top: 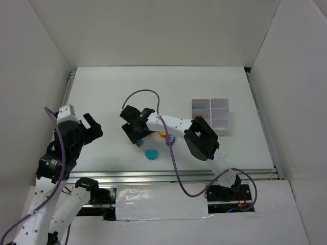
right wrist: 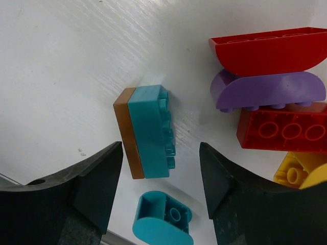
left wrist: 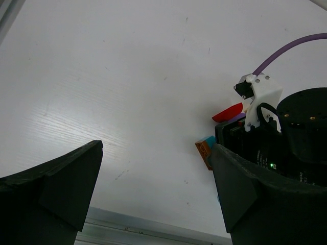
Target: Sort the legos into containers by color
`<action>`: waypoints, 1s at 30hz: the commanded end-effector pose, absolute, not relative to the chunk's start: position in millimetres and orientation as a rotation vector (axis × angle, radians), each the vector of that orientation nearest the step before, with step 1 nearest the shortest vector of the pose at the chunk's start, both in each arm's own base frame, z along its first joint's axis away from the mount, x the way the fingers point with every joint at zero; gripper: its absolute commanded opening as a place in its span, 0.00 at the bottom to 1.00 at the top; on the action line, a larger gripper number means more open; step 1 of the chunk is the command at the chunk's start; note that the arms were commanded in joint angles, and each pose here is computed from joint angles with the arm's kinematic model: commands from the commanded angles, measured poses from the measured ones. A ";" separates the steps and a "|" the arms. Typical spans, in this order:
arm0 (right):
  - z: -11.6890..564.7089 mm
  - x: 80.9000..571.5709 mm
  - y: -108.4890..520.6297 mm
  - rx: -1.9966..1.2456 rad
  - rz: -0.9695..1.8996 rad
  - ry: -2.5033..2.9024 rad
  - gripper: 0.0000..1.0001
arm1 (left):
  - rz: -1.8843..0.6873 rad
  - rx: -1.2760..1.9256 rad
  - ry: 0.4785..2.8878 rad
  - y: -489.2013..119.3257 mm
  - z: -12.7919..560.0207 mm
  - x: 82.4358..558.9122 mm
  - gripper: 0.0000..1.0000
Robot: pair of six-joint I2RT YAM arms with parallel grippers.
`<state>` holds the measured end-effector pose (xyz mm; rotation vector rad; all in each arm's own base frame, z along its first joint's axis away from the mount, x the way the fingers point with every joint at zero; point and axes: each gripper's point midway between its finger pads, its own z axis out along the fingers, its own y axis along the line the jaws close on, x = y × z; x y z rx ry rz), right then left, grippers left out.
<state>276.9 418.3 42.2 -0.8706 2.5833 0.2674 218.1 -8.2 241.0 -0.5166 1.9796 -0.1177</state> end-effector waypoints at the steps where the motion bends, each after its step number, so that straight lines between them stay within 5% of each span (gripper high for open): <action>1: 41.1 275.6 425.6 -0.905 0.279 2.554 0.68 | -0.146 -0.478 1.925 -10.5 259.7 223.0 1.00; 6: 36.9 261.9 437.5 -0.946 0.330 2.547 0.68 | -0.160 -0.466 1.916 -12.5 261.4 222.8 1.00; 11: 31.7 257.2 443.4 -0.948 0.365 2.548 0.56 | -0.160 -0.464 1.920 -12.7 261.0 223.0 1.00; 19: 43.0 260.6 442.1 -0.903 0.377 2.520 0.19 | -0.167 -0.463 1.912 -13.0 262.2 222.1 0.99; 21: 55.6 260.7 443.2 -0.880 0.408 2.490 0.00 | -0.168 -0.461 1.916 -13.7 261.5 222.5 0.99; 30: 104.1 254.5 435.2 -0.785 0.547 2.365 0.00 | -0.191 -0.450 1.915 -17.2 265.2 222.3 0.99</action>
